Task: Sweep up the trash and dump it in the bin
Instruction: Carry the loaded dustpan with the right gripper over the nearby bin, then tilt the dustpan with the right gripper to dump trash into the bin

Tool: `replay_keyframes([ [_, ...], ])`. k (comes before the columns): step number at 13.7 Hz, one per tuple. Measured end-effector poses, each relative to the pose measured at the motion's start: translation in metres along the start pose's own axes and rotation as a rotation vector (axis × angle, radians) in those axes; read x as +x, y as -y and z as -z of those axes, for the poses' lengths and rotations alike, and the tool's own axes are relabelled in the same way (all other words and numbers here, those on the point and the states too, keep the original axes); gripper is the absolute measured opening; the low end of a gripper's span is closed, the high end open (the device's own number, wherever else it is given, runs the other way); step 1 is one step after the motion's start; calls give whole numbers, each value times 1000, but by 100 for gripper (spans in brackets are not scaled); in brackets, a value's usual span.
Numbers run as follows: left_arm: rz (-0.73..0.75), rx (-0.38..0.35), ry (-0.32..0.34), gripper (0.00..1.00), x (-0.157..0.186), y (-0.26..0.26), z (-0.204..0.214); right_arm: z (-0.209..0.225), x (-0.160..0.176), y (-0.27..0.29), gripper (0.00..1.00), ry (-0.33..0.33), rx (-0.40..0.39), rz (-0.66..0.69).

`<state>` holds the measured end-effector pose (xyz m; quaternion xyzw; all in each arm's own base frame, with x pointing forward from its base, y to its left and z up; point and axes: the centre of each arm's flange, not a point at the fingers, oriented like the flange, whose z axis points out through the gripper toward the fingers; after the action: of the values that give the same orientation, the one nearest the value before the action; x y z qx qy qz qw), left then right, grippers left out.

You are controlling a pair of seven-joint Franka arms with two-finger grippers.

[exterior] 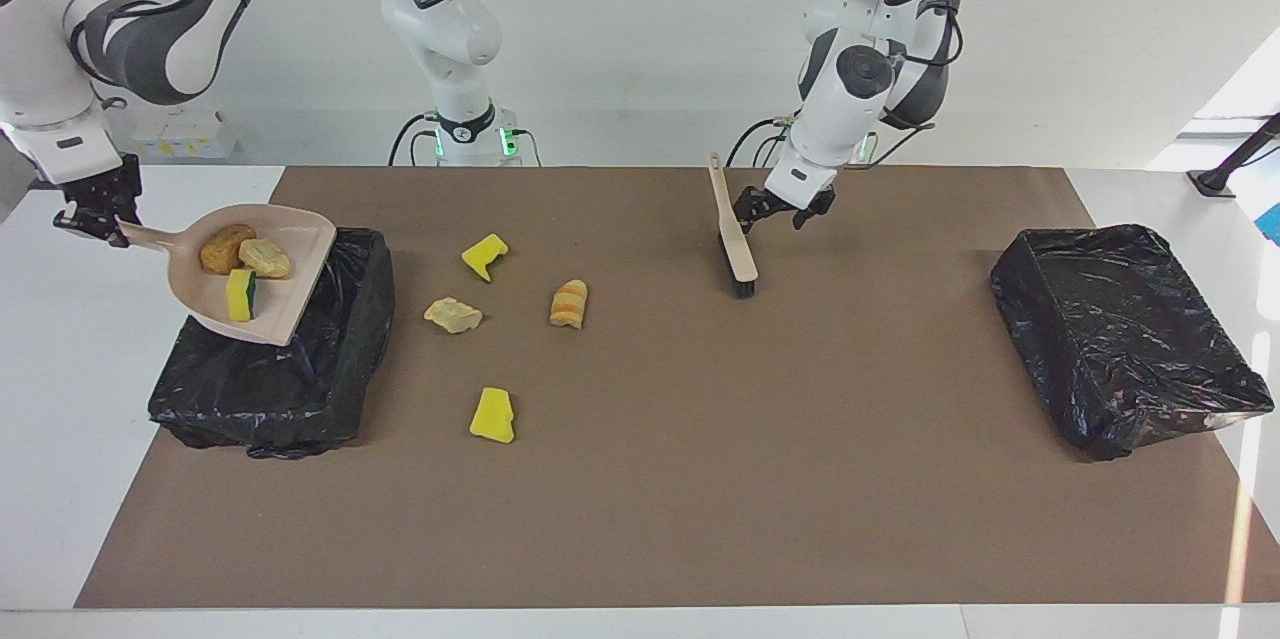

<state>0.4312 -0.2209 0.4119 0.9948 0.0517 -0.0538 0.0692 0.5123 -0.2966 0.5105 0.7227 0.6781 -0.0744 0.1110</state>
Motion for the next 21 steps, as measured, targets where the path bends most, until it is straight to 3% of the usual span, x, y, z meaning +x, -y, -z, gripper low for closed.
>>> replay_keyframes([
  [3,-22,-16,-63,100,48,43,40,7,34,-16,32,101,11,-31],
  [6,-2,25,-124,100,89,81,69,8,72,-28,32,159,13,-26],
  [11,-61,82,-130,100,147,125,128,13,110,-33,32,307,55,-29],
  [14,-85,89,-100,100,153,142,164,16,117,-32,32,366,79,-15],
  [17,-147,110,-41,100,139,142,181,30,146,-29,32,471,118,-52],
  [21,-163,113,-43,100,137,142,184,42,155,-28,32,535,111,-58],
])
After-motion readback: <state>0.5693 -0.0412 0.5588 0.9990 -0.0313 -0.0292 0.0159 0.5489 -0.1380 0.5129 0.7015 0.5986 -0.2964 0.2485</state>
